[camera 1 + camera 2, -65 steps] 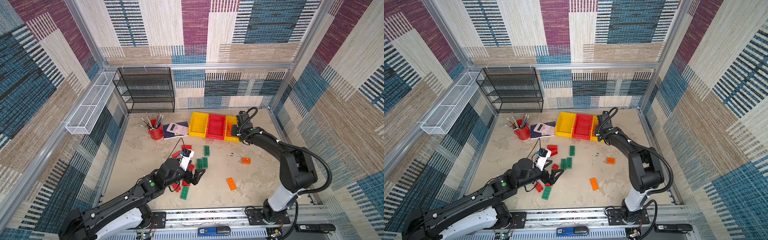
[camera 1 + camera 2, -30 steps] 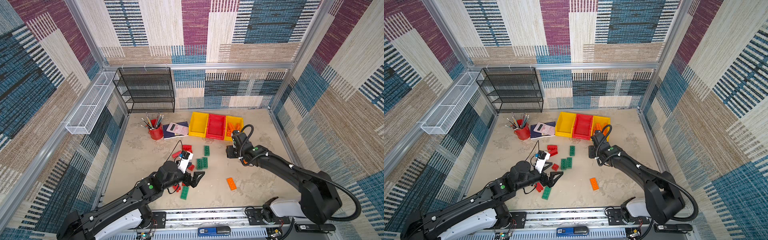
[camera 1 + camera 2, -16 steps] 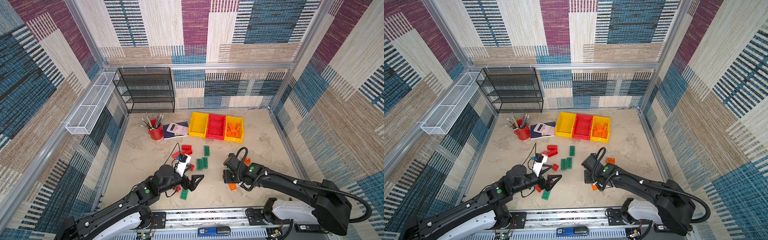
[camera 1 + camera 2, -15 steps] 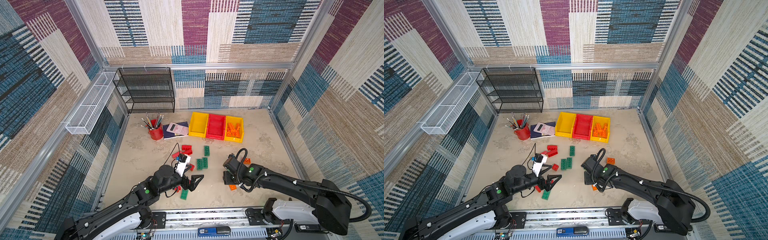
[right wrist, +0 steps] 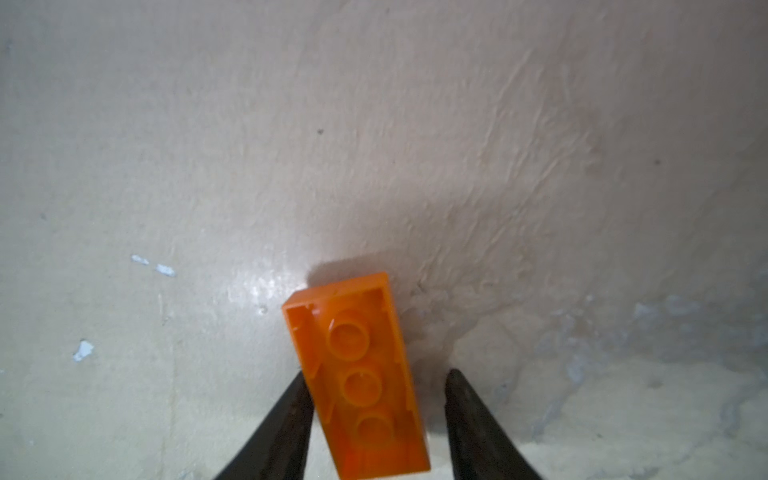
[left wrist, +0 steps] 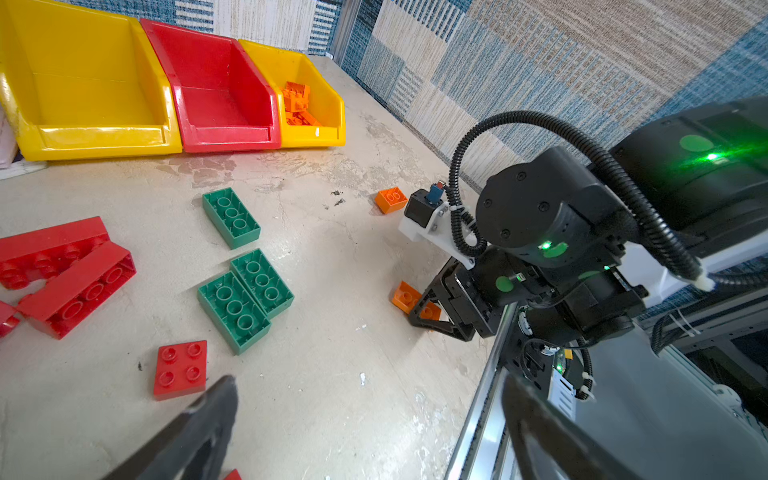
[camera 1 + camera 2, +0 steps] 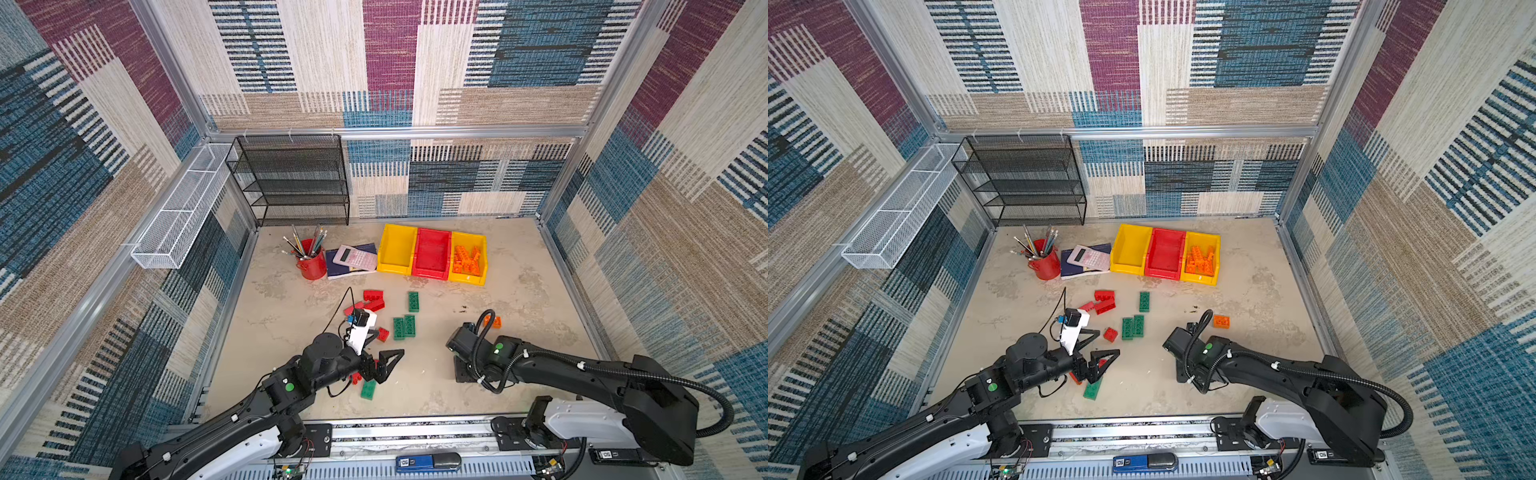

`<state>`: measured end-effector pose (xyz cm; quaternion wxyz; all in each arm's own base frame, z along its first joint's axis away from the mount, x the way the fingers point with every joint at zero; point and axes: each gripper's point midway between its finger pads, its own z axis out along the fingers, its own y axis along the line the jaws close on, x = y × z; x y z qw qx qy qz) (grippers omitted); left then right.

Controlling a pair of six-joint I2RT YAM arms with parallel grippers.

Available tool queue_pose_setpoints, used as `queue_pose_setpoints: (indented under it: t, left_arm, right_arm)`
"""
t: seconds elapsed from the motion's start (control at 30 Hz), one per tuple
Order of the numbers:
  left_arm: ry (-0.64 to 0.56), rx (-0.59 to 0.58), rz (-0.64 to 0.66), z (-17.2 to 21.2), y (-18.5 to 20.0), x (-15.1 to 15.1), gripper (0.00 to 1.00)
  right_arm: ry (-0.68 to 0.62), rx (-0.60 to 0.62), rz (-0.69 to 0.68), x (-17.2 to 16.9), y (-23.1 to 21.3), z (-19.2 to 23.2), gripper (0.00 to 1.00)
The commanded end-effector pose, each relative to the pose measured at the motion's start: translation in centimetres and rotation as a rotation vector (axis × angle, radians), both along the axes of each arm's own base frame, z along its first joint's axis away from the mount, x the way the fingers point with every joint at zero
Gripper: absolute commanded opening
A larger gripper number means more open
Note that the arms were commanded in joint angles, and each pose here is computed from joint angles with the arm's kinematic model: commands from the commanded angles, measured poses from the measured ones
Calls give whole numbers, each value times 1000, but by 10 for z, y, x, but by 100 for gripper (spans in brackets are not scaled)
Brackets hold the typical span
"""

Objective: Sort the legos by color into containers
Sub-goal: 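Move the right gripper to an orange 2x3 brick nearer the robot and grasp it, then carry the orange brick with the right gripper into the yellow bin and release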

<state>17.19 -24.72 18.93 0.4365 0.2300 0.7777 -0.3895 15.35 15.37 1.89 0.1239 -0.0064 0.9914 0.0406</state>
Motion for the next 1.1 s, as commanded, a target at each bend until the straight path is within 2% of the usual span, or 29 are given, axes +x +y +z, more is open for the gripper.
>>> queue_pose_setpoints:
  t: [0.0,0.2,0.33,0.5,0.77,0.9,1.07]
  left_arm:
    - [-20,12,3,-1,1,2,99]
    - [-26,30,11,-3,3,3,99]
    - [-29,44,11,-3,3,3,99]
    - [-17,80,21,-4,0,9,99]
    - [43,225,33,-19,-18,30,99]
    - [39,214,29,-13,-28,37,99]
    - [20,216,35,-6,-34,44,99]
  right_arm:
    - [3,32,5,1,9,0,40]
    - [-50,47,7,13,15,11,31]
    - [-166,49,-6,37,19,36,29]
    - [-349,77,-35,93,16,87,29]
    - [-593,41,-75,199,-18,166,30]
    - [-629,33,-85,243,-31,175,30]
    - [-619,27,-88,289,-44,162,30]
